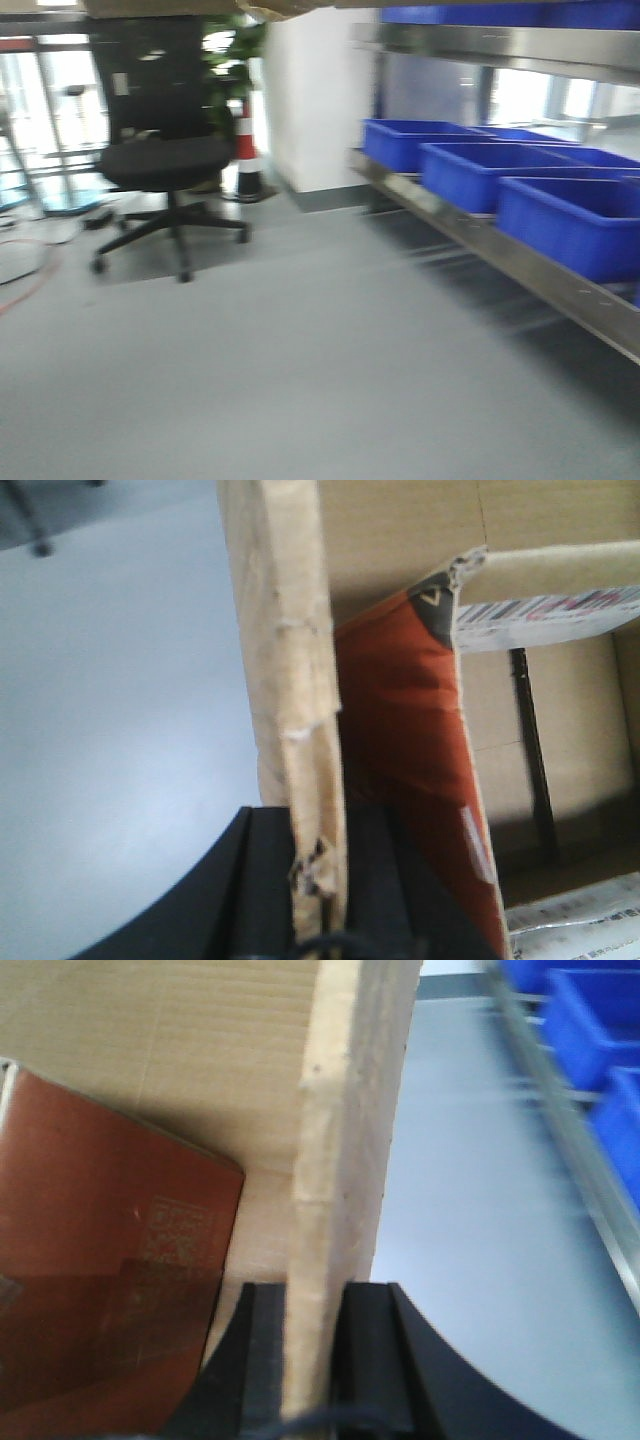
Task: Stack two boxes on right shelf middle
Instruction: 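Carry the held boxes while driving toward the steel shelf with blue bins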
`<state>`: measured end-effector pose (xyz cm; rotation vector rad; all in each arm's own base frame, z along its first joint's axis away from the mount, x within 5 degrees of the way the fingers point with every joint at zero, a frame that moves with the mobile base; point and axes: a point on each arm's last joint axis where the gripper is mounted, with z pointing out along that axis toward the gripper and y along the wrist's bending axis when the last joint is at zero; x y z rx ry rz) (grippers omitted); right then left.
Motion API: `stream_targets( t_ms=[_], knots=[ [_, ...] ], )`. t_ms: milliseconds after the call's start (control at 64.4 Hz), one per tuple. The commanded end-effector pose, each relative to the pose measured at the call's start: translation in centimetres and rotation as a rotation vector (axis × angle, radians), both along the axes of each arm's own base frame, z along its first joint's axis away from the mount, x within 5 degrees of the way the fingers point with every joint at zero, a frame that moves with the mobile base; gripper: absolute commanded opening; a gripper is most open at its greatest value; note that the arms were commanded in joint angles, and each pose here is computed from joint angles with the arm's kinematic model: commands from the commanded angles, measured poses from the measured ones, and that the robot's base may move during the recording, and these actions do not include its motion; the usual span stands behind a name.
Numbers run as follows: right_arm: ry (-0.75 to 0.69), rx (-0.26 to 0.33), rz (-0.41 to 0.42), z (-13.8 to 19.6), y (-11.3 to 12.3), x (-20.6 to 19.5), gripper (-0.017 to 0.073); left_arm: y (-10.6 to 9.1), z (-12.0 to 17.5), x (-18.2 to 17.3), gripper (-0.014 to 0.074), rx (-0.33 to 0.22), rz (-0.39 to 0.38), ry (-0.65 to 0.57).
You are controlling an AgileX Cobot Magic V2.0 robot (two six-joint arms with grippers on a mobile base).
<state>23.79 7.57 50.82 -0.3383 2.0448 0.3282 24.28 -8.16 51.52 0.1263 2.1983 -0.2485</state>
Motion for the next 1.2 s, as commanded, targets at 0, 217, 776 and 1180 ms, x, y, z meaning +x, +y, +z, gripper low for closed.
stream_targets(
  t_ms=[0,217,776,1180],
  knots=[
    [-0.106,-0.003,-0.032,1.34,-0.59,-0.25,-0.0154,0.62,0.61,-0.20,-0.0111,0.022,0.031,-0.047],
    [-0.106,-0.003,-0.032,1.34,-0.59,-0.25,-0.0154,0.62,0.61,-0.20,-0.0111,0.022,0.031,-0.047],
    [-0.106,-0.003,-0.032,1.34,-0.59,-0.25,-0.0154,0.62,0.61,-0.20,-0.0111,0.022,0.031,-0.047],
    [-0.106,-0.003,-0.032,1.34,-0.59,-0.25,-0.0154,0.62,0.61,-0.20,-0.0111,0.022,0.031,-0.047]
  ],
)
